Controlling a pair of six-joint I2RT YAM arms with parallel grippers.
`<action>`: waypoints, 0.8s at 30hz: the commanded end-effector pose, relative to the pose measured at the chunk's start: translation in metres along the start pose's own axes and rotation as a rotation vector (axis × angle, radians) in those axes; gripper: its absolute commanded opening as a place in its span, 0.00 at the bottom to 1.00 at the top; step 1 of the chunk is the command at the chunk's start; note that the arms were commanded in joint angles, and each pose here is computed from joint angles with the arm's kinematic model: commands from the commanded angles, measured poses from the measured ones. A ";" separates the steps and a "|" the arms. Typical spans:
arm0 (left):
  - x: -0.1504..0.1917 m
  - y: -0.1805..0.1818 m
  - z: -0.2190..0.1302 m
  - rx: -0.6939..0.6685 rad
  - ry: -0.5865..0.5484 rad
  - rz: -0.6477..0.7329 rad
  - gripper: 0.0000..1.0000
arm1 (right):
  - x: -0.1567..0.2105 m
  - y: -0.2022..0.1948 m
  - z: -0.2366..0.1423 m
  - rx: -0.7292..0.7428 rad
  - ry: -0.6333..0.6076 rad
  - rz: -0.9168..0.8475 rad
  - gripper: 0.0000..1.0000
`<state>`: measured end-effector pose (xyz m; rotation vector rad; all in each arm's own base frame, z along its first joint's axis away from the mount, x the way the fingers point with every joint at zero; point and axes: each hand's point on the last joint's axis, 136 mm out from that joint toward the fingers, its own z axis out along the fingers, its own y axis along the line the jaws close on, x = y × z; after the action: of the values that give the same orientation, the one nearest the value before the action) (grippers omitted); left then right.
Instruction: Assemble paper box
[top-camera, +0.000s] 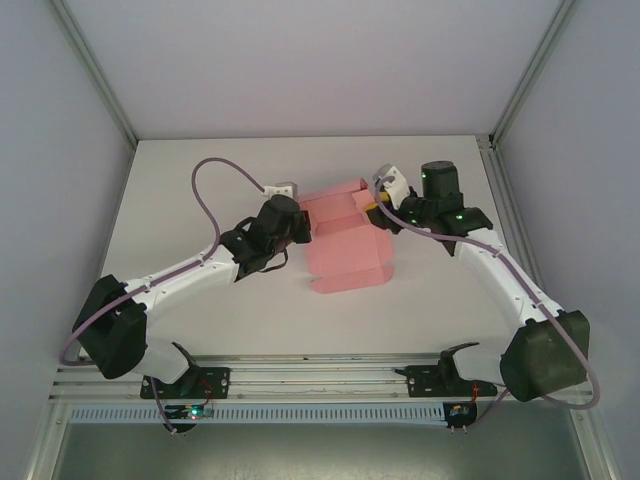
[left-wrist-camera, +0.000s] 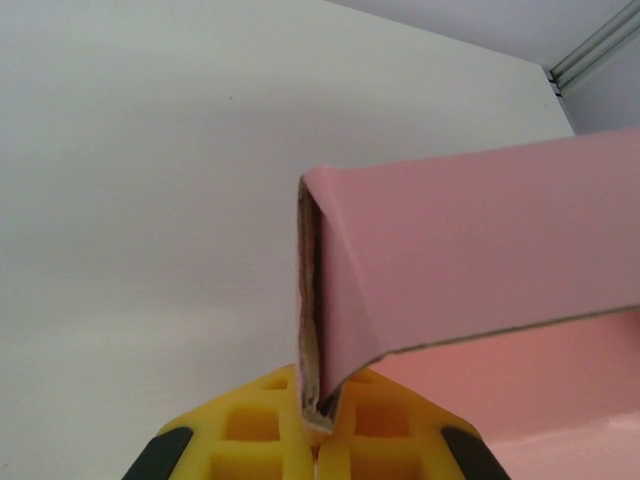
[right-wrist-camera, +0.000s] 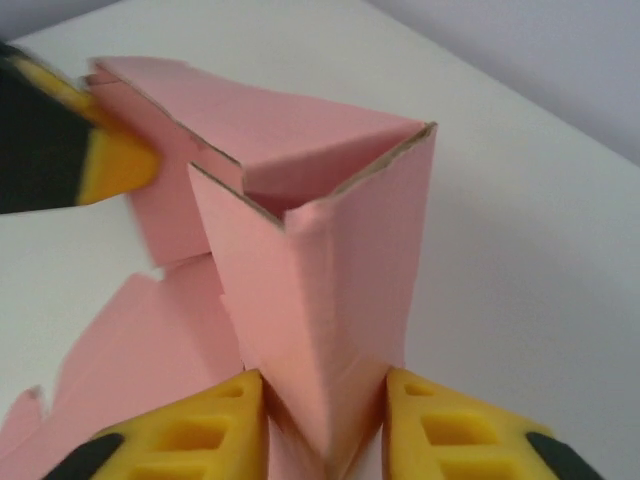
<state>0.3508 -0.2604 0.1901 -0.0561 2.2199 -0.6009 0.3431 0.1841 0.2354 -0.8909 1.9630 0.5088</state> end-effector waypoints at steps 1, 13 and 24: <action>-0.007 -0.008 -0.004 -0.002 -0.017 -0.016 0.00 | -0.016 -0.047 0.009 0.379 -0.041 0.102 0.23; -0.005 -0.012 0.007 -0.083 0.027 -0.104 0.00 | -0.032 -0.052 0.018 0.960 -0.086 0.020 0.00; 0.002 0.014 -0.002 -0.227 0.031 -0.231 0.00 | -0.021 -0.094 -0.024 1.466 0.031 -0.122 0.00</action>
<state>0.3678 -0.2665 0.1993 -0.3408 2.2398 -0.5997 0.4155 0.1790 0.2450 -0.2853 1.7281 -0.6076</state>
